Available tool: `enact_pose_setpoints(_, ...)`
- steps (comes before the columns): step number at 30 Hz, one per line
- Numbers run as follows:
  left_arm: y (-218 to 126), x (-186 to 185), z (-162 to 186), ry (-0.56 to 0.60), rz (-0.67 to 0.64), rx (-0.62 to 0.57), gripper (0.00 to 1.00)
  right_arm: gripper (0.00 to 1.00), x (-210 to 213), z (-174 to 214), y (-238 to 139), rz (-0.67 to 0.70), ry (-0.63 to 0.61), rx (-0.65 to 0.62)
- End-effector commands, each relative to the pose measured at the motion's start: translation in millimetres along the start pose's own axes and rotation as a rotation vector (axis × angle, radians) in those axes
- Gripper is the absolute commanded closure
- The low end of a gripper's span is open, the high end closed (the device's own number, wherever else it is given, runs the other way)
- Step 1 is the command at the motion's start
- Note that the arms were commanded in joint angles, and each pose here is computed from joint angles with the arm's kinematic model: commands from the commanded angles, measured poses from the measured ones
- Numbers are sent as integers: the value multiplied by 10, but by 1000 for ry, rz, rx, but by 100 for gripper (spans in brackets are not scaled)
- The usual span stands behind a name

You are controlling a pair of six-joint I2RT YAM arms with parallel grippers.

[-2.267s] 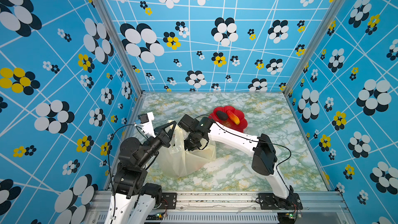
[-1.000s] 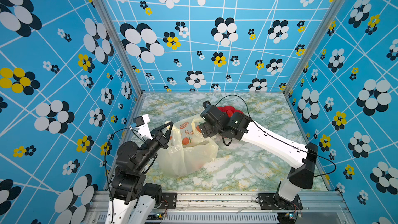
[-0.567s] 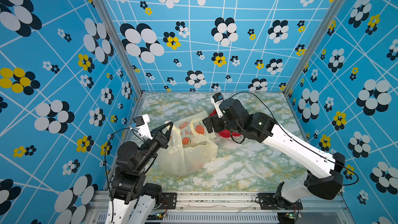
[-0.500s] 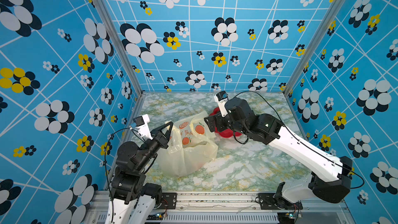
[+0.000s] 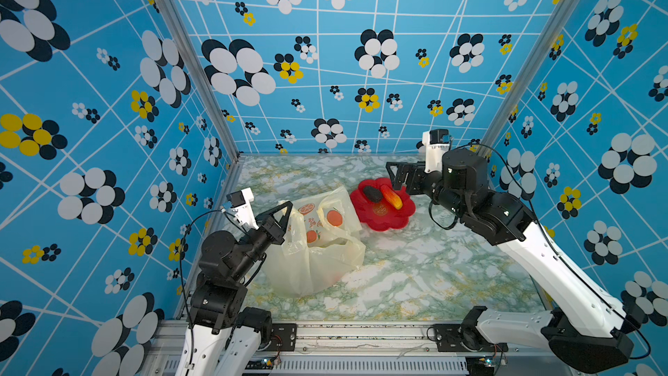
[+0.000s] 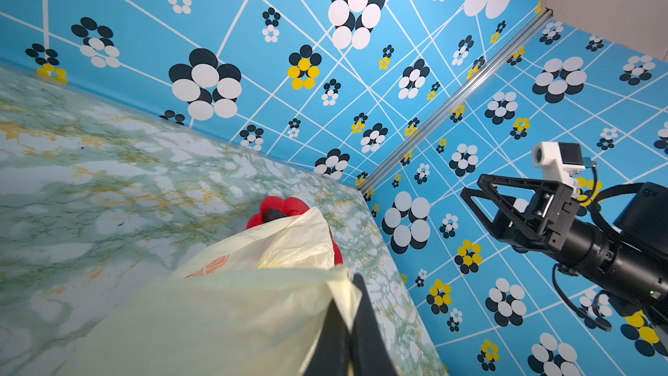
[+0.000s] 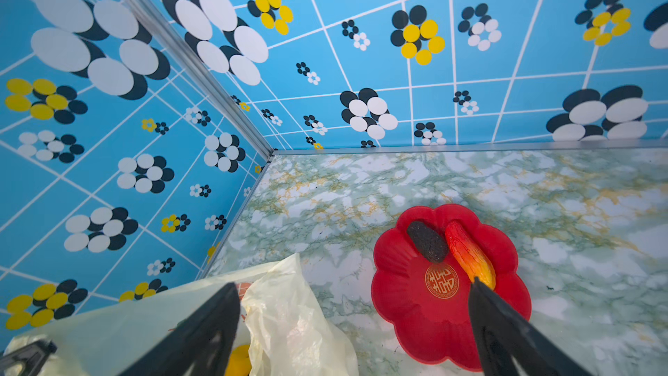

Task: Place the fruits into the plastic bag
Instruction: 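Withdraw the right gripper from the bag back over the red plate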

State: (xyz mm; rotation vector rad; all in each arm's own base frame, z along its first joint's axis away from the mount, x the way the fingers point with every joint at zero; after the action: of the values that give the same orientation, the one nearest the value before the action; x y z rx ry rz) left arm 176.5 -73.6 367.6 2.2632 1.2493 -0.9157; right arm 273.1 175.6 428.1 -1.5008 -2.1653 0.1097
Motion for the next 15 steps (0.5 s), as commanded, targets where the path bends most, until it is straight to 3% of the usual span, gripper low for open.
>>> enact_pose_setpoints(1, 14, -16, -29, -1, 17, -19, 100, 1, -141, 195, 218, -44, 189, 129)
enact_pose_setpoints(6, 19, 1, -30, -9, 3, -20, 100, 1, -314, 394, 529, -56, 331, 275)
enact_pose_setpoints(15, 65, 113, 25, -32, -24, -21, 100, 1, -535, 952, 1060, 49, 319, 496)
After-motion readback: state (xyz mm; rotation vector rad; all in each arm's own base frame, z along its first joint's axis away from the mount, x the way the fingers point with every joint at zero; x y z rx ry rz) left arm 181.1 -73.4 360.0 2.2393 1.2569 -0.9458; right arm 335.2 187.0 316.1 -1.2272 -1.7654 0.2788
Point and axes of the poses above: each gripper's point midway between its finger pads, its own y axis out along the fingers, its own x axis along the line the jaws close on, z = x × y, the point moved 6 cm from there along -y, back along the fingers, and after that the axes turned 2 degrees about -y, right-handed, at the moved point
